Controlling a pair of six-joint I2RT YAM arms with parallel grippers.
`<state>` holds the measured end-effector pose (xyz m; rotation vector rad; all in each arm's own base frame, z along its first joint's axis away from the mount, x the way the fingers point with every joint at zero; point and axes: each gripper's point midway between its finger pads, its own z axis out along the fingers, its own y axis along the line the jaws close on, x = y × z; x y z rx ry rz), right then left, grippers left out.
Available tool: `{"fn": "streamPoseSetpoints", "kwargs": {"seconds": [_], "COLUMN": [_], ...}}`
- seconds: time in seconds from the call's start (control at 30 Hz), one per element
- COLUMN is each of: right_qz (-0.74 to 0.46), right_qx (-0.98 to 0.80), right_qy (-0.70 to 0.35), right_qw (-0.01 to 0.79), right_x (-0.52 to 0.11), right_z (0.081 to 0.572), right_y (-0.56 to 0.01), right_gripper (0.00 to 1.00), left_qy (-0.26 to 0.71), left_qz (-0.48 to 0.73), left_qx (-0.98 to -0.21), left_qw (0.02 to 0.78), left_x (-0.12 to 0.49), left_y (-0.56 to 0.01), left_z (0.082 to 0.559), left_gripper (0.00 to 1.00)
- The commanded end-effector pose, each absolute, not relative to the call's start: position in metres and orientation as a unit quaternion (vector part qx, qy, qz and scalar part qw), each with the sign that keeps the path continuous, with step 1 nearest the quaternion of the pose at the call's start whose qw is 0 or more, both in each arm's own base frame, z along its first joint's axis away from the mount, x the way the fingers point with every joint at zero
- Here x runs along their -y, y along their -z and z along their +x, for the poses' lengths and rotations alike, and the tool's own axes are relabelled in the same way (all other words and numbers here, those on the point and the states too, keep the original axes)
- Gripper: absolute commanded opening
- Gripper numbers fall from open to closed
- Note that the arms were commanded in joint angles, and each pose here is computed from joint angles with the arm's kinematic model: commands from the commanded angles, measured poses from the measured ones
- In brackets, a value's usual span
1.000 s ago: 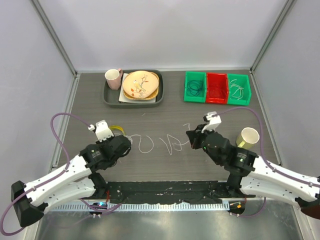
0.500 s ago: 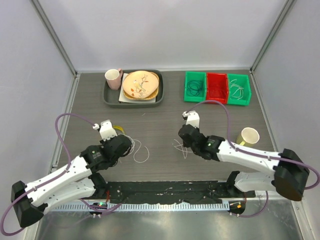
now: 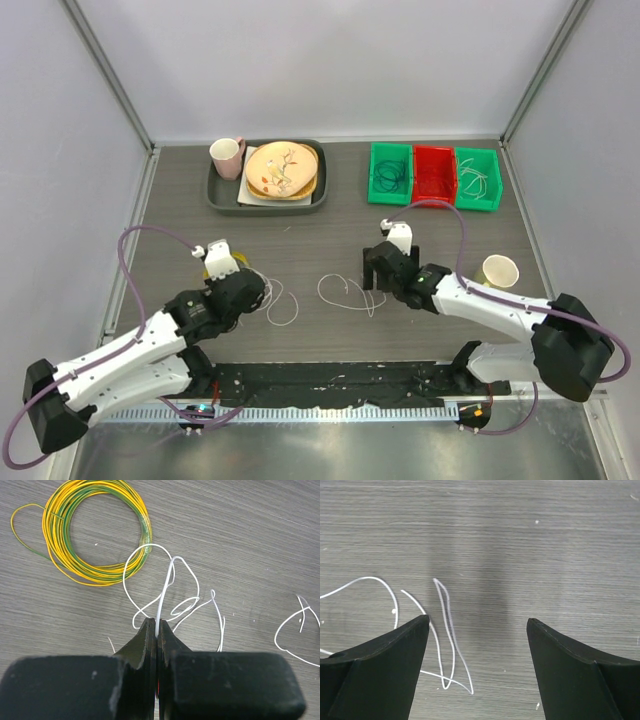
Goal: Untangle the cables
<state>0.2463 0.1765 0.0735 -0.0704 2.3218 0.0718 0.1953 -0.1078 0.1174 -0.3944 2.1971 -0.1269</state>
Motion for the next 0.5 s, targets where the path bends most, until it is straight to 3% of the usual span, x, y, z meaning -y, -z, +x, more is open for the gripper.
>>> {"fn": "streamPoseSetpoints", "kwargs": {"seconds": [0.0, 0.27, 0.47], "right_qz": [0.008, -0.032, -0.069], "right_qx": [-0.921, -0.912, -0.925], "right_qy": [-0.066, -0.175, -0.150], "right_qw": [0.383, 0.368, 0.342], "right_x": [-0.174, -0.214, -0.216], "right_z": [0.246, 0.238, 0.237], "right_y": [-0.067, -0.060, -0.040], "right_gripper": [0.85, 0.83, 0.76], "left_qy": [0.056, 0.055, 0.057], "left_qz": [-0.160, -0.152, -0.150], "left_qx": [-0.879, -0.884, -0.884], "left_qw": [0.445, 0.439, 0.439], "left_x": [0.113, 0.118, 0.119], "left_y": [-0.119, -0.115, -0.116], "left_z": [0.202, 0.204, 0.204], "left_gripper": [0.00, 0.00, 0.00]}}
